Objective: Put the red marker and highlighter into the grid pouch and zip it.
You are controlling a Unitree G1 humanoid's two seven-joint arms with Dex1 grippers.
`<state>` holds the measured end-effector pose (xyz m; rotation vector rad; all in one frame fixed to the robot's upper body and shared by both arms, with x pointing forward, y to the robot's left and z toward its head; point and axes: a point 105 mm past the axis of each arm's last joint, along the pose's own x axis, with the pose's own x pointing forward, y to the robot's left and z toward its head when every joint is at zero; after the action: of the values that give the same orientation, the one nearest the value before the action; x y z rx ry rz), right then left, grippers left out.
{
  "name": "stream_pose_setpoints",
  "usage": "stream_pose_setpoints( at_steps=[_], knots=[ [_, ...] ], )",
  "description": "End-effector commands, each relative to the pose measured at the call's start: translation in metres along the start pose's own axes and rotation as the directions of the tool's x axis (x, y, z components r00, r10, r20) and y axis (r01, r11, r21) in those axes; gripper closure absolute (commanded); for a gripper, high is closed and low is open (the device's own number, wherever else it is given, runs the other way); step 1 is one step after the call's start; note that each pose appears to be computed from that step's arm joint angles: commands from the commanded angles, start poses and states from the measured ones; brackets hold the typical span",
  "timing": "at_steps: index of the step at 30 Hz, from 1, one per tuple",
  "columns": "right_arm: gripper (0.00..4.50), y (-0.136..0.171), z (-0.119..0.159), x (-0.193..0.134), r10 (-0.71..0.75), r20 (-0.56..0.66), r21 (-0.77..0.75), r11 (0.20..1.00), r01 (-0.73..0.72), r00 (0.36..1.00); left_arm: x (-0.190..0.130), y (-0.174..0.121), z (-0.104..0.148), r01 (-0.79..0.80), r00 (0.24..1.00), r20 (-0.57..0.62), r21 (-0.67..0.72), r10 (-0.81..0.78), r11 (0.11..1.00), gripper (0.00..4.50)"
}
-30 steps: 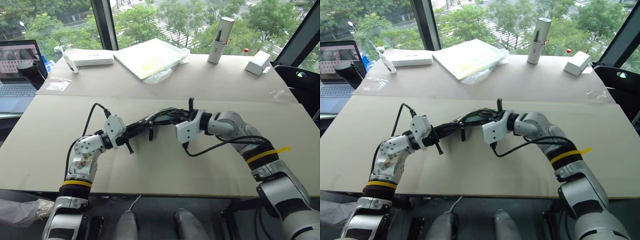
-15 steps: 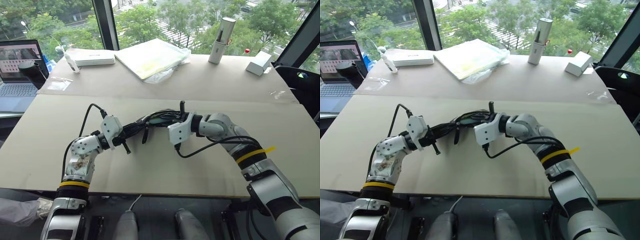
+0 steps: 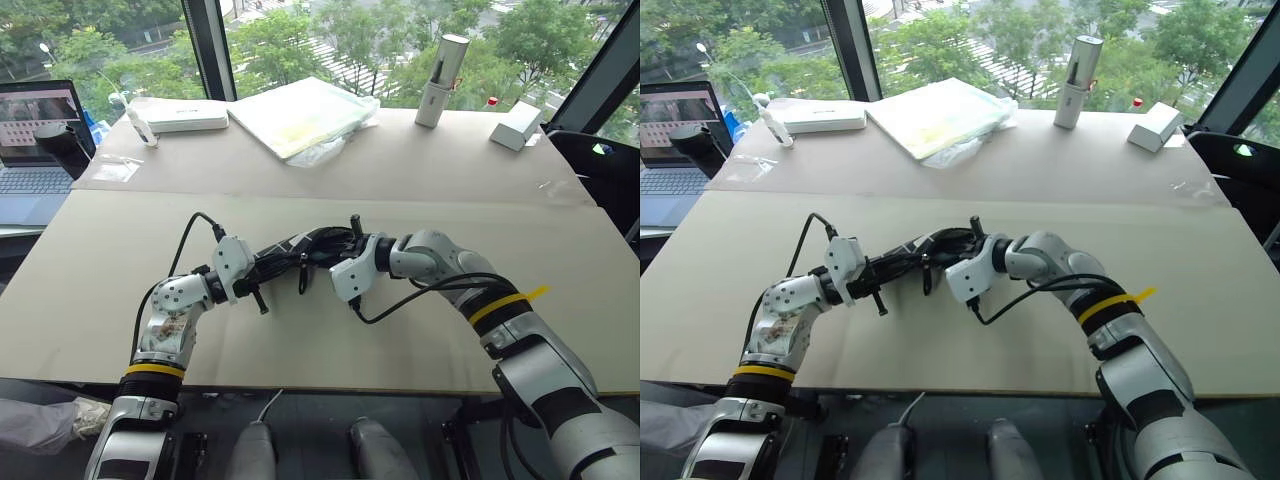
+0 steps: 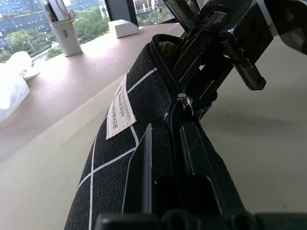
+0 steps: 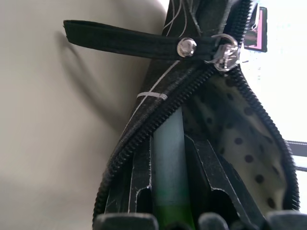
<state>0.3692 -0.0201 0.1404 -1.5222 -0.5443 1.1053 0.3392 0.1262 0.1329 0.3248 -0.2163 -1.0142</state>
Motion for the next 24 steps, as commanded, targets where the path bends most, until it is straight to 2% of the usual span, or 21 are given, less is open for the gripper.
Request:
stream_pose_setpoints(
  at_steps=[1, 4, 5, 9, 13, 18, 21, 23, 24],
  knots=[
    [4.06, -0.01, 0.019, 0.01, -0.031, 0.062, -0.01, 0.999, 0.032, 0.998, 0.008, 0.005, 0.025, 0.003, 0.997, 0.081, 0.052, -0.007, 0.999, 4.5],
    [4.06, -0.011, 0.02, 0.008, -0.026, 0.069, 0.049, 0.999, 0.023, 0.997, 0.008, 0.006, 0.025, 0.002, 0.997, 0.08, 0.053, -0.006, 0.999, 4.5],
    [3.05, -0.01, 0.019, 0.008, -0.019, 0.071, 0.073, 0.997, 0.014, 0.997, 0.008, 0.006, 0.025, 0.001, 0.997, 0.08, 0.054, -0.006, 0.999, 4.5],
    [1.75, -0.021, 0.005, -0.002, -0.059, 0.018, 0.101, 0.993, 0.057, 0.998, 0.007, 0.006, 0.024, -0.003, 0.997, 0.078, 0.052, -0.001, 0.999, 4.5],
    [1.75, -0.039, -0.011, -0.022, -0.13, -0.009, 0.175, 0.976, 0.129, 0.992, 0.006, 0.006, 0.023, -0.005, 0.997, 0.075, 0.048, 0.002, 0.999, 4.5],
    [1.75, -0.065, -0.017, -0.06, -0.249, 0.033, 0.368, 0.903, 0.22, 0.968, 0.006, 0.005, 0.022, -0.006, 0.997, 0.073, 0.045, 0.003, 0.999, 4.5],
    [1.75, -0.077, -0.02, -0.089, -0.328, 0.047, 0.582, 0.776, 0.241, 0.943, 0.006, 0.005, 0.021, -0.007, 0.997, 0.072, 0.044, 0.004, 0.999, 4.5],
    [1.75, -0.072, -0.01, -0.112, -0.336, 0.124, 0.798, 0.594, 0.107, 0.934, 0.006, 0.005, 0.021, -0.008, 0.998, 0.07, 0.042, 0.005, 0.999, 4.5],
    [1.75, -0.063, 0.001, -0.122, -0.309, 0.185, 0.849, 0.528, 0.006, 0.933, 0.005, 0.005, 0.02, -0.008, 0.998, 0.07, 0.041, 0.005, 0.999, 4.5]
  ],
)
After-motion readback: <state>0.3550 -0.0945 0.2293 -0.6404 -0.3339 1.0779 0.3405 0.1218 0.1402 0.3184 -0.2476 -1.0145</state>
